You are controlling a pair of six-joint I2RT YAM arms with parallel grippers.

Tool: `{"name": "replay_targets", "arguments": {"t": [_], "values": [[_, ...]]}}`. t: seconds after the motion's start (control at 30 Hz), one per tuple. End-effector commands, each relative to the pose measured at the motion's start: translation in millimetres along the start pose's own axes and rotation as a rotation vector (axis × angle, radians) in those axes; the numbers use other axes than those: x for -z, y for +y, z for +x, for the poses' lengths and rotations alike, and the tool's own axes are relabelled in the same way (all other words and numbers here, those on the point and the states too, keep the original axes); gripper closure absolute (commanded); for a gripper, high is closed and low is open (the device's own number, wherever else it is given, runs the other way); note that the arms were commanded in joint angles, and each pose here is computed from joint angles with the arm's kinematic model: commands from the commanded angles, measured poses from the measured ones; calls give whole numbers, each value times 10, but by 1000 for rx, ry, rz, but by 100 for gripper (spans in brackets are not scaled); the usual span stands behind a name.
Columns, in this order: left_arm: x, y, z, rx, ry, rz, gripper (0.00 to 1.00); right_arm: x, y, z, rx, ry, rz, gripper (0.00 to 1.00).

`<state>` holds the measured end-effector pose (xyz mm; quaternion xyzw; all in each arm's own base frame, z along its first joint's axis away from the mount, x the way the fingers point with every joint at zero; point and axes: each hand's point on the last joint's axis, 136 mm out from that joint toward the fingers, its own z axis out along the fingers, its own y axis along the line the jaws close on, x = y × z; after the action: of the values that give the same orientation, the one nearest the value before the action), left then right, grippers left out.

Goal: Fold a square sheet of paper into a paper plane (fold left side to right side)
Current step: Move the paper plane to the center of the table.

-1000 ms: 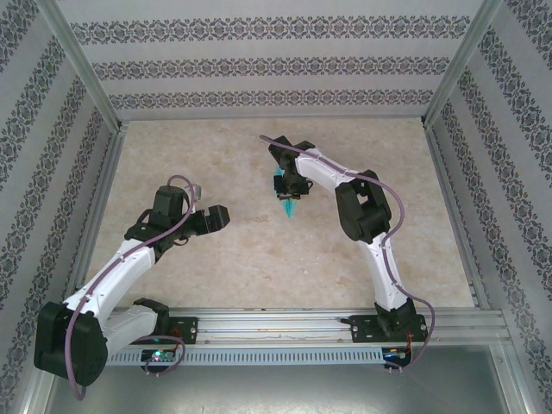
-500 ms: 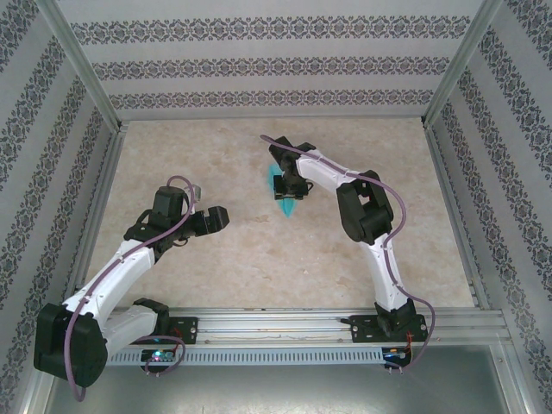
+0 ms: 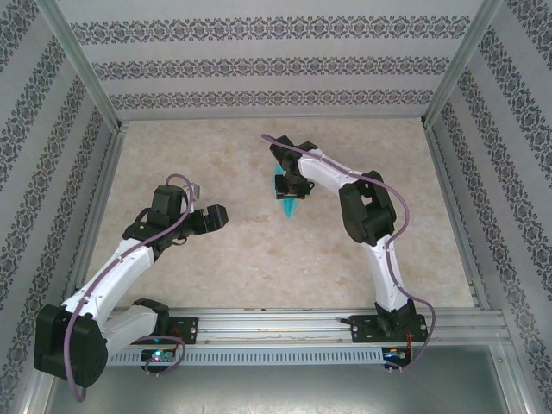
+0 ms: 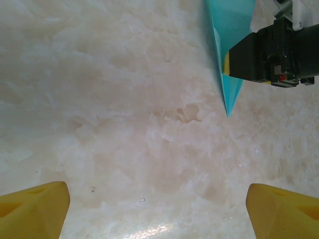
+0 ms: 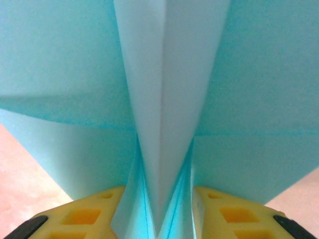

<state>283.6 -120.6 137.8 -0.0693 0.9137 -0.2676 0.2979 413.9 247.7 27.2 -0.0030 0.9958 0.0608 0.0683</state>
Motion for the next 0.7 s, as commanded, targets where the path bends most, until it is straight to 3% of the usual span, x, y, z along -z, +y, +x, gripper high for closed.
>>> {"name": "replay_targets", "arguments": {"t": [0.0,0.67], "values": [[87,-12,-113,-19,-32,-10,9,210,-22,-8,10,-29,17,60],[106,50,-172,-24,-69,-45,8,402,65,88,75,-43,10,55]]}}
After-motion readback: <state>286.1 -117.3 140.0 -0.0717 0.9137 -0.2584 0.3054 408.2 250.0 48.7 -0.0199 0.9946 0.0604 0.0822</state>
